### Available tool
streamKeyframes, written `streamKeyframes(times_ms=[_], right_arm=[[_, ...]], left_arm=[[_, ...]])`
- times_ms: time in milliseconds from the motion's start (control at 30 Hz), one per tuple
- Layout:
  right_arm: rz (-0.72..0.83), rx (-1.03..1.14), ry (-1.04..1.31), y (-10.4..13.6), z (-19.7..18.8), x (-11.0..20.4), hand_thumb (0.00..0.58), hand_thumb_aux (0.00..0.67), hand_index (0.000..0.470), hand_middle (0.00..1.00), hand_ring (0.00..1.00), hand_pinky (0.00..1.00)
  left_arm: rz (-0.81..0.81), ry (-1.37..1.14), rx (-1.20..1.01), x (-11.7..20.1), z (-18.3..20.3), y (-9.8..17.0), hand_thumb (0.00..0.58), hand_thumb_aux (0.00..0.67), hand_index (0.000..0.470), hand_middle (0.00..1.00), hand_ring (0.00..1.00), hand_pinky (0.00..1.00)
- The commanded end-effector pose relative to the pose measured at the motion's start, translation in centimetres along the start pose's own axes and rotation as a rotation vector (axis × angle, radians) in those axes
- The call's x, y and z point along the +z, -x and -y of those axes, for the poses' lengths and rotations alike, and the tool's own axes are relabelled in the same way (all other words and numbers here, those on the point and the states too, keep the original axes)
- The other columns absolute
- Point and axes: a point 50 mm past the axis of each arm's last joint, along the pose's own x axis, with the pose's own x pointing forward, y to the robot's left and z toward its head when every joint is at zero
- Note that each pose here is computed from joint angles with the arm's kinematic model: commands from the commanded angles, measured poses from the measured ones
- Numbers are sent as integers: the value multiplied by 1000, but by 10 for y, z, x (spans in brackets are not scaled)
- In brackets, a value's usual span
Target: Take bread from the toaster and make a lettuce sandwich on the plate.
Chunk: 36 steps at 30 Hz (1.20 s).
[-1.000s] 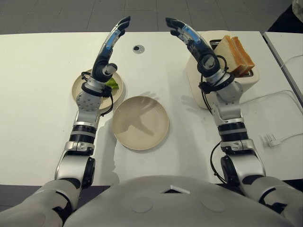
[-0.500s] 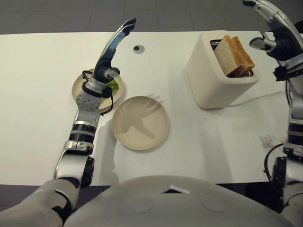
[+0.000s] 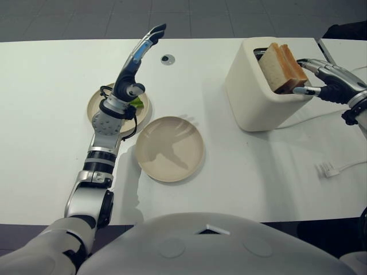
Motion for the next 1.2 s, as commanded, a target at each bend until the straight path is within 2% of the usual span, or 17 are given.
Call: streamKeyframes(times_ms=[33, 167, 367, 400, 433, 533, 633, 767, 867, 1000, 1067, 1200], right_arm=[[28, -43, -5, -8, 6, 3, 580, 670, 470, 0, 0, 0], [92, -118, -22, -10, 16, 11, 580, 670, 470, 24, 24, 24], [149, -254, -53, -15, 33, 19, 580, 670, 470, 239, 239, 239], [156, -281, -62, -16, 37, 20, 580, 670, 470, 298, 298, 298], [163, -309, -71, -17, 40, 21, 580, 670, 470, 424, 424, 424], [185, -386, -97, -20, 49, 25, 580, 670, 470, 698, 698, 698], [206, -465, -124, -22, 57, 27, 580, 670, 470, 867, 867, 867], [233, -526, -158, -24, 61, 29, 580, 670, 470, 871, 871, 871], [267, -627, -204, -23, 73, 33, 580, 670, 470, 1000, 1000, 1000], [393, -774, -277, -13, 90, 46, 580, 670, 470, 1000, 1000, 1000], [470, -807, -320, -7, 96, 54, 580, 670, 470, 1000, 1000, 1000], [623, -778, -446, -5, 96, 74, 580, 670, 470, 1000, 1000, 1000]], left_arm=[[-14, 8, -4, -2, 0, 4, 0, 0, 0, 0, 0, 0], [-16, 9, -7, -2, 1, 4, 0, 0, 0, 0, 0, 0], [-20, 11, -9, -3, 2, 4, 0, 0, 0, 0, 0, 0], [-20, 10, -8, -3, 1, 4, 0, 0, 0, 0, 0, 0], [-21, 9, -8, -4, 1, 4, 0, 0, 0, 0, 0, 0], [-23, 8, -8, -4, 1, 4, 0, 0, 0, 0, 0, 0], [-25, 7, -9, -5, 2, 4, 0, 0, 0, 0, 0, 0], [-26, 8, -10, -6, 2, 4, 0, 0, 0, 0, 0, 0], [-24, 6, -3, -6, 1, 4, 0, 0, 0, 0, 0, 0], [-63, -124, -66, -10, -9, 7, 0, 0, 0, 0, 0, 0], [-133, -282, -154, -16, -21, 14, 0, 0, 0, 0, 0, 0], [-461, -686, -359, -48, -55, 46, 0, 0, 0, 0, 0, 0]])
